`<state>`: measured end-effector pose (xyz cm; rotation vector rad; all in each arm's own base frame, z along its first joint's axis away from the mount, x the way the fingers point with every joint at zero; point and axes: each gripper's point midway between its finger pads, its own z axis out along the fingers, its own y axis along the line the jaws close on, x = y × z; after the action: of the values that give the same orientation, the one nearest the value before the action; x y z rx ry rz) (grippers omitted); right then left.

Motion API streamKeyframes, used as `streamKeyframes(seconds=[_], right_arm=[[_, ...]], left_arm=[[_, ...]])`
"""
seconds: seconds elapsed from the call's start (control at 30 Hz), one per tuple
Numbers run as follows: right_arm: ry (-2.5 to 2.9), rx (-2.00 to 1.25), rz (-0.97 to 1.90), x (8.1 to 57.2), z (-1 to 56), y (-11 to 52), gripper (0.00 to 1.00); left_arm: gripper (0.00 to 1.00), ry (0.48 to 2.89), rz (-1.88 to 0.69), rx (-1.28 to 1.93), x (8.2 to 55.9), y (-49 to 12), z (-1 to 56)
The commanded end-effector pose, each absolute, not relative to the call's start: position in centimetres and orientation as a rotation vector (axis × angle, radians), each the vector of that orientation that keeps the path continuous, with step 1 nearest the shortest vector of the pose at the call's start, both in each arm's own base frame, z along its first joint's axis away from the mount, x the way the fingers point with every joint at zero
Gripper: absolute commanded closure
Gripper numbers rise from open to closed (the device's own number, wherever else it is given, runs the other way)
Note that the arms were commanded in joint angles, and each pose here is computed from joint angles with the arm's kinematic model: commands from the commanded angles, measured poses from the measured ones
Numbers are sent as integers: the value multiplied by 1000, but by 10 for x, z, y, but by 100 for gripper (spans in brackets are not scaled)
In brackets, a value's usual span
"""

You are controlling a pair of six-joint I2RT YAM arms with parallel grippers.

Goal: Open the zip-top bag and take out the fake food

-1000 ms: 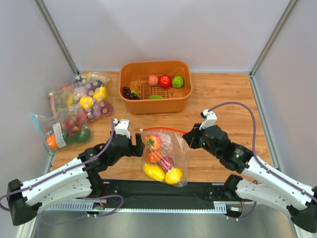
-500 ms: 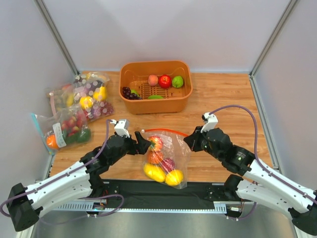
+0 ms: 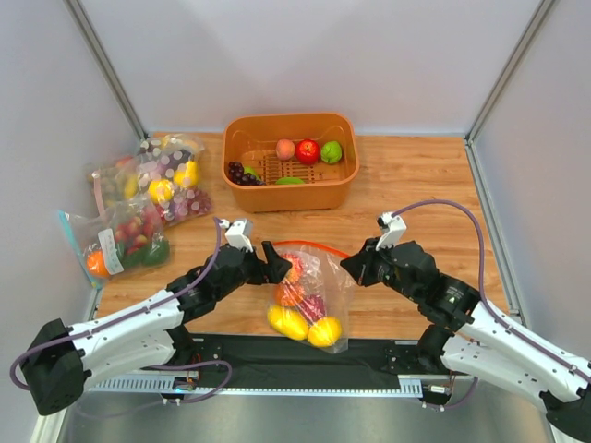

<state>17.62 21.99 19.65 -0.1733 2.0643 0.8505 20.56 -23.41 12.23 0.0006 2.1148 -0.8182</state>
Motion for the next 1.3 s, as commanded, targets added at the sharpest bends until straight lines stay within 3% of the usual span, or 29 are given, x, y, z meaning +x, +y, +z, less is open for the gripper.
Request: streamKeyframes(seconds=[0.0, 0.3, 0.47, 0.8, 1.17, 1.27], right_arm=[[2025, -230, 916, 169, 203, 227, 100], [2025, -245, 959, 160, 199, 226, 100], [2014, -253, 986, 157, 201, 228, 100], [2046, -276, 1021, 145, 186, 227, 100], [2077, -300, 1047, 137, 175, 228, 100], [2077, -297, 1047, 137, 175, 227, 100]], left_arm=[[1, 2013, -927, -51, 216, -246, 144], [4, 2008, -957, -70, 220, -251, 137], [13, 2028, -975, -53, 221, -260, 131], [51, 1983, -978, -65, 224, -258, 139], [83, 1980, -989, 72, 217, -264, 140], [99, 1974, -994, 113, 215, -267, 140]])
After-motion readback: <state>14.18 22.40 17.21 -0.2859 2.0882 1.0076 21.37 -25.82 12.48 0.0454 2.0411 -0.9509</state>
